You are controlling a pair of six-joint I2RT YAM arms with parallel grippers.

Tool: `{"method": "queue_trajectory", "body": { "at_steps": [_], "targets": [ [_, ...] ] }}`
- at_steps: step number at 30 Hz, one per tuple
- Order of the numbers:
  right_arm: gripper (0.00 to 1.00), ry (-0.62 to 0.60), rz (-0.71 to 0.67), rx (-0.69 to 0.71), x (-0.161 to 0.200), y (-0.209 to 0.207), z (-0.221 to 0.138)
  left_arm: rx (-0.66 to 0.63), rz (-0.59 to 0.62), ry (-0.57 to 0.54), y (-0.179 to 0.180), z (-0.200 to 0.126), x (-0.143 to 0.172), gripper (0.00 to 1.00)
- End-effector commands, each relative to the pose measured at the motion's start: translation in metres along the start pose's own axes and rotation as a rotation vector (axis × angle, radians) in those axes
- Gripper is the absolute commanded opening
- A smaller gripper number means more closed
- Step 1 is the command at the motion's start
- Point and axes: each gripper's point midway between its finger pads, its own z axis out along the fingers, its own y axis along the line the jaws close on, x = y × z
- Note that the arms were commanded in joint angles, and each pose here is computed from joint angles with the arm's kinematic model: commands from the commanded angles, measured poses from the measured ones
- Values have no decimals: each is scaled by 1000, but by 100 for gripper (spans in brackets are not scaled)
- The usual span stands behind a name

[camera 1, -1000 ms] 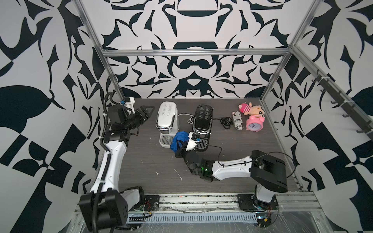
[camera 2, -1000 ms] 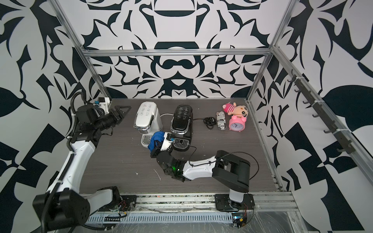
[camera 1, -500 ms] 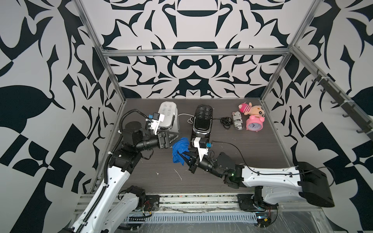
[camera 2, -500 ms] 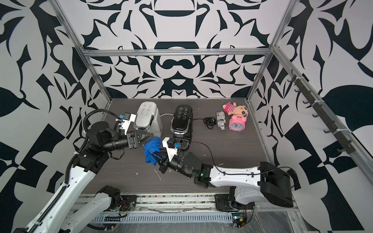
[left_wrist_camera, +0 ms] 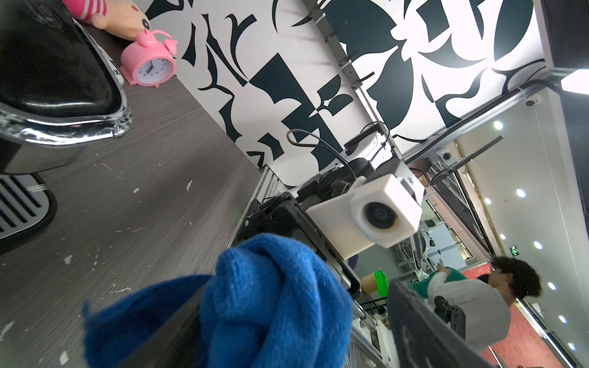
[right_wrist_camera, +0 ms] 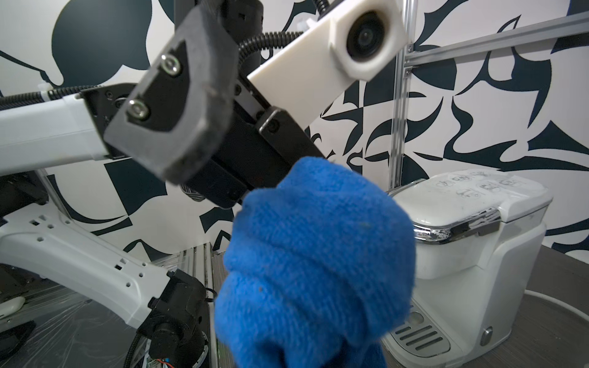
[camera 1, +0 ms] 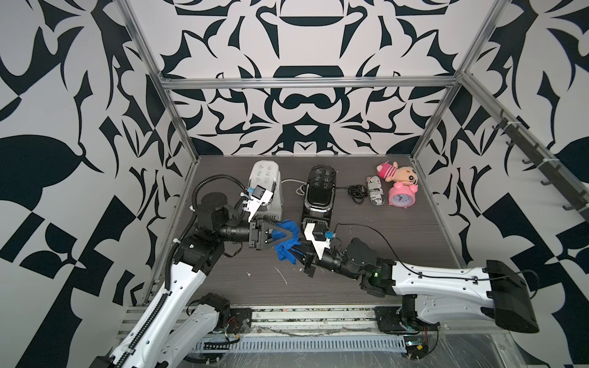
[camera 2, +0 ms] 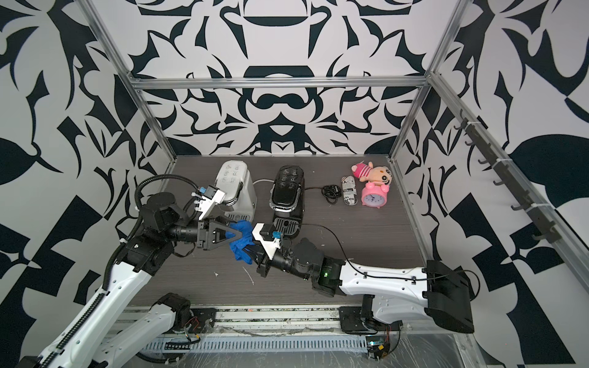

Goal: Wipe the surface of a coffee machine
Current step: Adjust the cleaning item.

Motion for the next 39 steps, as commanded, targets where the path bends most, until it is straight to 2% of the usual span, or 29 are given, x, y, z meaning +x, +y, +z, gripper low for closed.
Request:
{"method": "queue_trajectory", "body": {
  "at_steps": [1, 3, 7, 10, 15, 17, 18, 21, 22, 23, 24, 25, 27, 28, 30, 32, 34, 35, 37, 39],
  "targets": [
    [0, -76, -12, 10, -30, -1, 2, -2, 3, 30, 3, 0, 13, 75],
    [0, -76, -8, 32, -30, -5, 4, -57, -29, 41, 18, 1, 18, 71],
    [0, -55, -4, 106, -21, -20, 7, -75, -59, 55, 31, 2, 27, 76],
    [0, -69, 4, 112, -24, -24, 8, -87, -55, 56, 33, 1, 31, 73],
    [0, -70, 6, 135, -24, -30, 7, -81, -59, 69, 35, 1, 34, 49],
    [0, -73, 12, 153, -24, -33, 5, -89, -66, 76, 37, 2, 35, 44],
    [0, -76, 15, 163, -24, -36, 5, -90, -67, 77, 38, 2, 35, 37],
    [0, -82, 28, 191, -24, -42, 4, -112, -45, 63, 39, 2, 29, 0],
    [0, -85, 38, 234, -26, -49, 4, -155, -31, 38, 43, 0, 23, 0],
    [3, -81, 44, 271, -27, -56, 5, -211, -18, 0, 49, -3, 16, 0],
    [13, -58, 40, 306, -28, -61, 8, -296, -8, -66, 57, -8, 3, 0],
    [35, -27, 30, 353, -32, -67, 10, -394, 3, -148, 65, -17, -11, 0],
    [65, 22, 19, 442, -39, -81, 14, -587, 35, -317, 75, -45, -38, 0],
    [69, 29, 13, 467, -49, -86, 16, -700, 27, -428, 78, -67, -51, 0],
    [72, 30, 15, 492, -68, -96, 19, -886, 16, -612, 75, -110, -66, 0],
    [75, 10, 56, 502, -86, -111, 21, -1016, 39, -709, 64, -142, -76, 0],
    [74, 5, 154, 528, -100, -138, 24, -1176, 34, -763, 60, -172, -81, 0],
    [68, 15, 189, 527, -102, -148, 28, -1237, 31, -774, 61, -182, -82, 0],
    [46, 71, 244, 510, -101, -165, 45, -1284, 38, -778, 64, -189, -89, 0],
    [16, 153, 260, 525, -89, -181, 65, -1276, 21, -759, 70, -186, -95, 0]
  ]
}}
